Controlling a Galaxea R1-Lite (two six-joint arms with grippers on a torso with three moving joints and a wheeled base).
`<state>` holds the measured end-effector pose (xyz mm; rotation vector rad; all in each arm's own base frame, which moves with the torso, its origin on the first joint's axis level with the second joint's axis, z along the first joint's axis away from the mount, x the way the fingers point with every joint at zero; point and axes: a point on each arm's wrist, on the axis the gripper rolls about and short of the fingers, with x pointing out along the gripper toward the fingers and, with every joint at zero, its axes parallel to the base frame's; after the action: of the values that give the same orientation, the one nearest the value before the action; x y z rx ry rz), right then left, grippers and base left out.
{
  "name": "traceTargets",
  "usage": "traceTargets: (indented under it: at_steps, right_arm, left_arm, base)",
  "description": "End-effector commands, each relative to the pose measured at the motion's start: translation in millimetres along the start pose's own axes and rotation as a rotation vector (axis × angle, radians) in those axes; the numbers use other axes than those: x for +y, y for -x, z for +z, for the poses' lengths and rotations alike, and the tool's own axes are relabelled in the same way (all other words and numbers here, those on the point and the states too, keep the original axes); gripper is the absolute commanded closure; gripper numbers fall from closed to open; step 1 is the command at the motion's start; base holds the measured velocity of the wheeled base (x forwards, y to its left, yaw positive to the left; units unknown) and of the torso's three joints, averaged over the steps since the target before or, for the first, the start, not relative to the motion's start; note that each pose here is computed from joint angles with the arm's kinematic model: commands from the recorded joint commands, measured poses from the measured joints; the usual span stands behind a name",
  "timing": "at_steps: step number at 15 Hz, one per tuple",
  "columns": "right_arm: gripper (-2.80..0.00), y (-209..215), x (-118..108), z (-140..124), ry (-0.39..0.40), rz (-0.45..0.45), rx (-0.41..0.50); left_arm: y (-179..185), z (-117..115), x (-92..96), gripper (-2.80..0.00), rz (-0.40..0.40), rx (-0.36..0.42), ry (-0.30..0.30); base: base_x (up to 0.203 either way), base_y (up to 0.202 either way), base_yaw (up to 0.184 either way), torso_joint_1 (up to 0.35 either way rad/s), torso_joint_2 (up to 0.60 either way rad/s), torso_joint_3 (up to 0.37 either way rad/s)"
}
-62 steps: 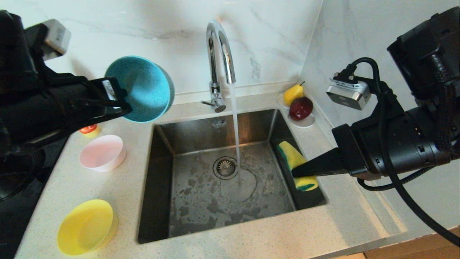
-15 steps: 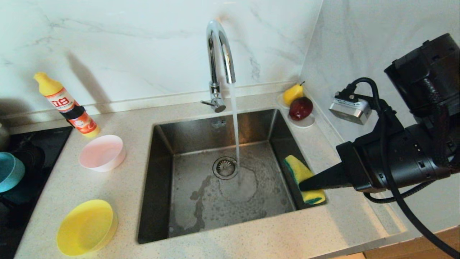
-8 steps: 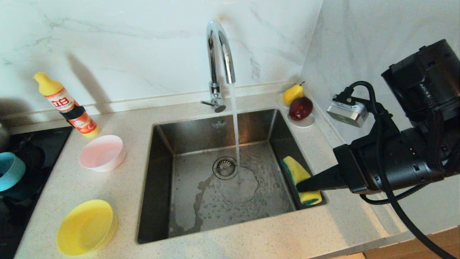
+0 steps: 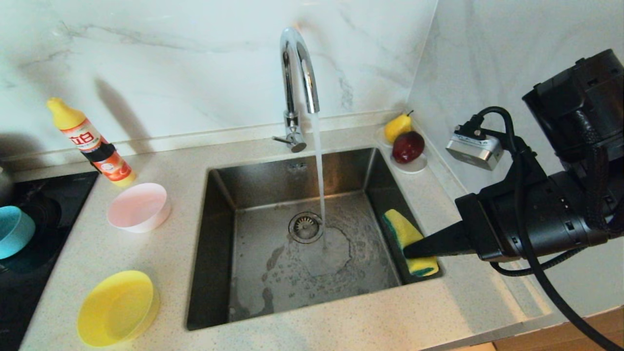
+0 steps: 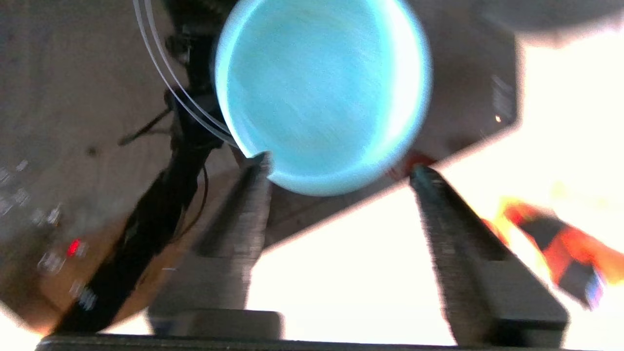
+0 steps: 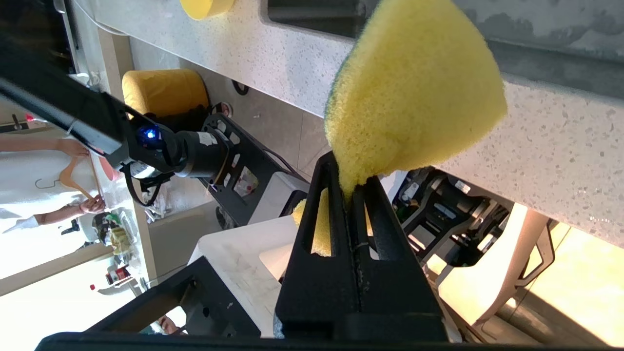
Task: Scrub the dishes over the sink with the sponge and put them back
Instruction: Wash the bowl
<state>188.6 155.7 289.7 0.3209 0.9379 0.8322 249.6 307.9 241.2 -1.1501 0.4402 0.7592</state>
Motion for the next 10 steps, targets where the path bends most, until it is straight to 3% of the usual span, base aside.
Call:
traceTargets:
  at_steps: [1,2,4,6,10]
  right_arm:
    - [0.00,1,0,-1,-0.004,0.001,0.003]
    - [0.00,2,0,-1,-0.002,0.002,0.000]
    - [0.00,6,2,-2,0.003,0.007,-0.009]
    - [0.00,6,2,-2,0.000,0.007,-0.011]
    - [0.00,8,3,-1,-0.001,0.007,-0.018]
  left_arm:
    - [61,-10,-23.1,0.00,-0.104,-0.058,-0.077]
    - [78,-16,-29.9,0.00,-0.151,-0.054,-0.115]
    - [102,-40,-43.5,0.00,-0.189,-0.013,-0.263]
    - [115,-72,-53.2,0.00,-0.184,0.096,-0.394]
    - [115,-116,-62.8,0.00,-0.188,0.231,-0.525]
  base:
    - [0.000,0.000,0.000,0.000,0.00,0.000]
    - [0.000,0.000,0.000,0.000,0.00,0.000]
    - [0.000,0.000,0.000,0.000,0.00,0.000]
    - [0.000,0.000,0.000,0.000,0.00,0.000]
    - [0.000,0.000,0.000,0.000,0.00,0.000]
